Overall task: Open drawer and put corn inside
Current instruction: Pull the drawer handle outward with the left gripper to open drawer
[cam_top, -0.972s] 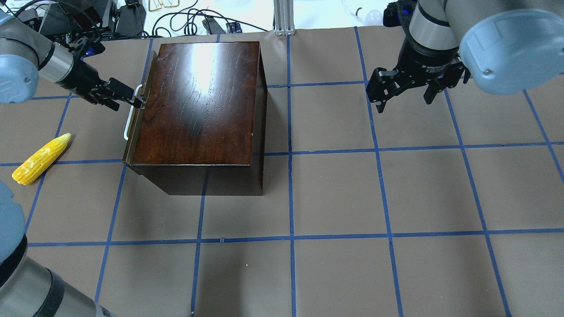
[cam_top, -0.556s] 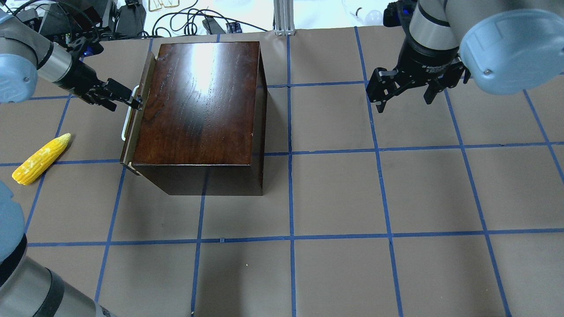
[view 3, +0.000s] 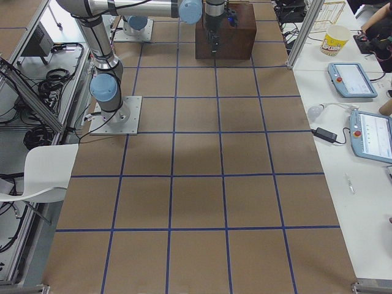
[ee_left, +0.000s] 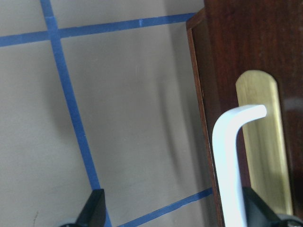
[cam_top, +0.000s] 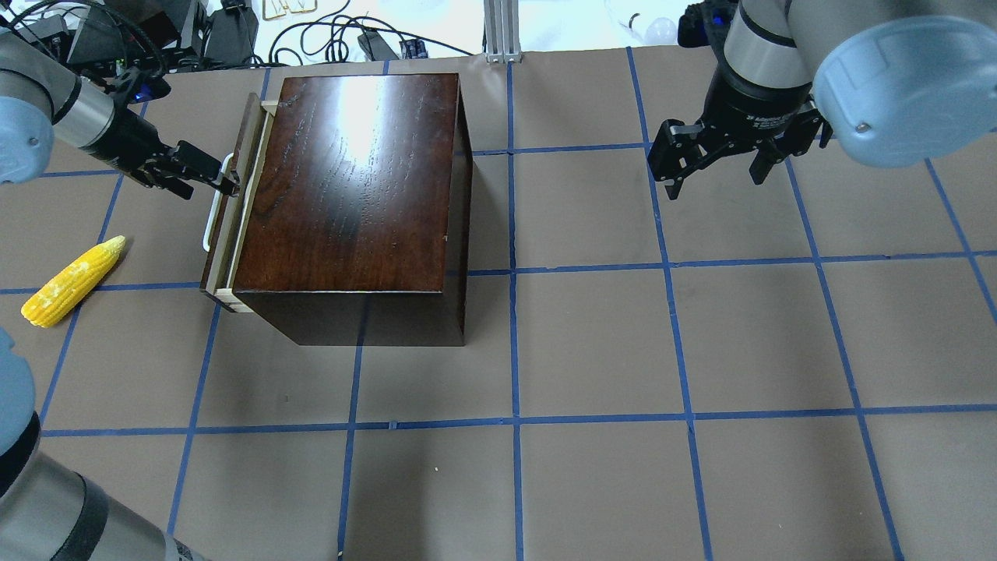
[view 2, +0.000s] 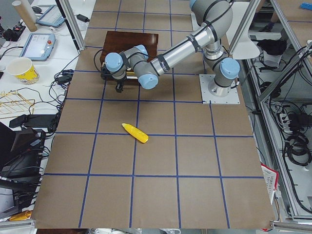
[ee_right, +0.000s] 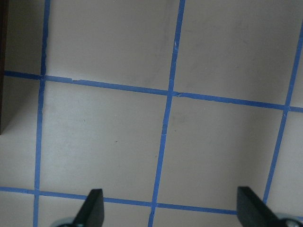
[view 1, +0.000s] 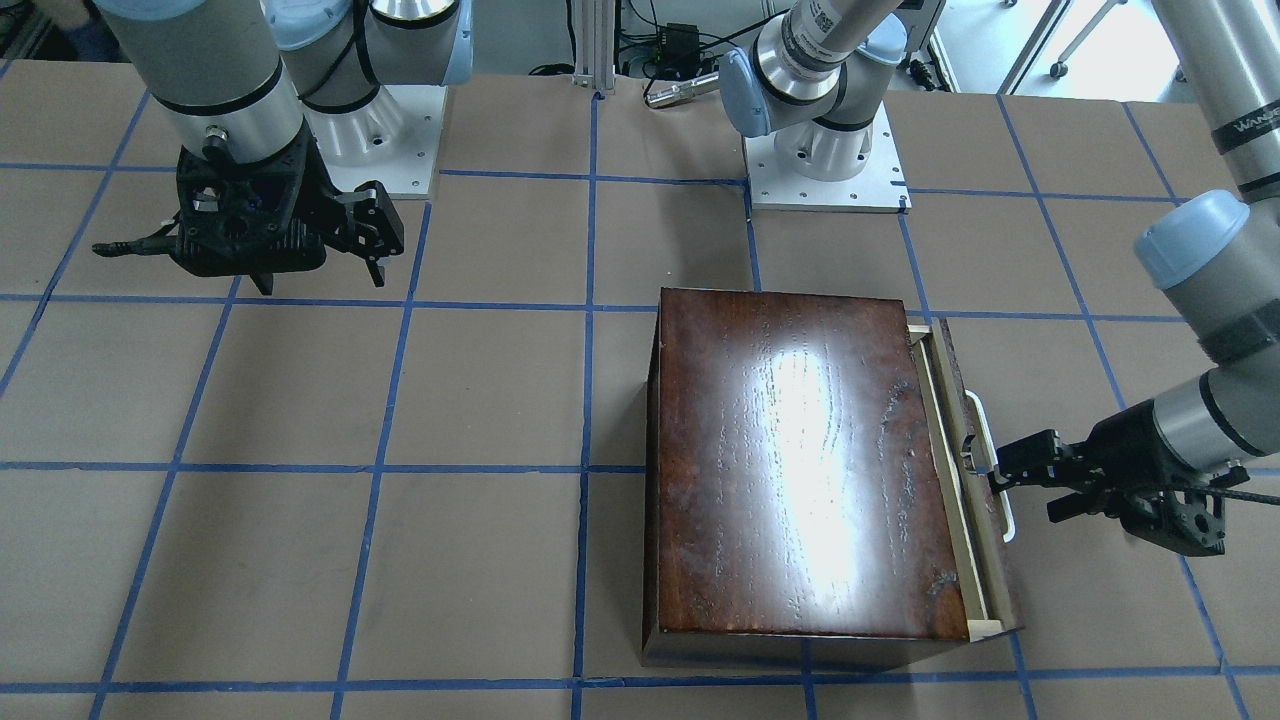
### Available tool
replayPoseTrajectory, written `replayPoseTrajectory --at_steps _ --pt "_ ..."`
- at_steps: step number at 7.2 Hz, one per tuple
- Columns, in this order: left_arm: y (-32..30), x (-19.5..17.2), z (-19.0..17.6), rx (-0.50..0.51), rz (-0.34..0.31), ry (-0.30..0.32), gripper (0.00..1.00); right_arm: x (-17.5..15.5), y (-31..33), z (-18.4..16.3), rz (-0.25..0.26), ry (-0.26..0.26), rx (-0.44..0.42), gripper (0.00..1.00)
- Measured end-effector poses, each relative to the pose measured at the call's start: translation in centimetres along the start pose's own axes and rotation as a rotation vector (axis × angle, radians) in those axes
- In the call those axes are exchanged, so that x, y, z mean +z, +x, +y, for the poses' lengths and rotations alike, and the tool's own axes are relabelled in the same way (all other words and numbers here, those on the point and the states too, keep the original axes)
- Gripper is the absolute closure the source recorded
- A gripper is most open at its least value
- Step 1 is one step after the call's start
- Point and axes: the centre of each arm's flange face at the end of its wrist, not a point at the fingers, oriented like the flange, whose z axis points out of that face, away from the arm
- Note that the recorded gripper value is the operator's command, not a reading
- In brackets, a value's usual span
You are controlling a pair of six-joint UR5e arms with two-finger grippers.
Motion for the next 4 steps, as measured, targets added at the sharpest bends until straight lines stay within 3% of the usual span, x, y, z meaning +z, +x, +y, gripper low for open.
replayPoseTrajectory --at_steps 4 --pt "-1.29 -0.98 0.21 0.009 -0.035 -0.007 0.00 0.02 0.04 -0.02 0.000 0.000 0.001 0.00"
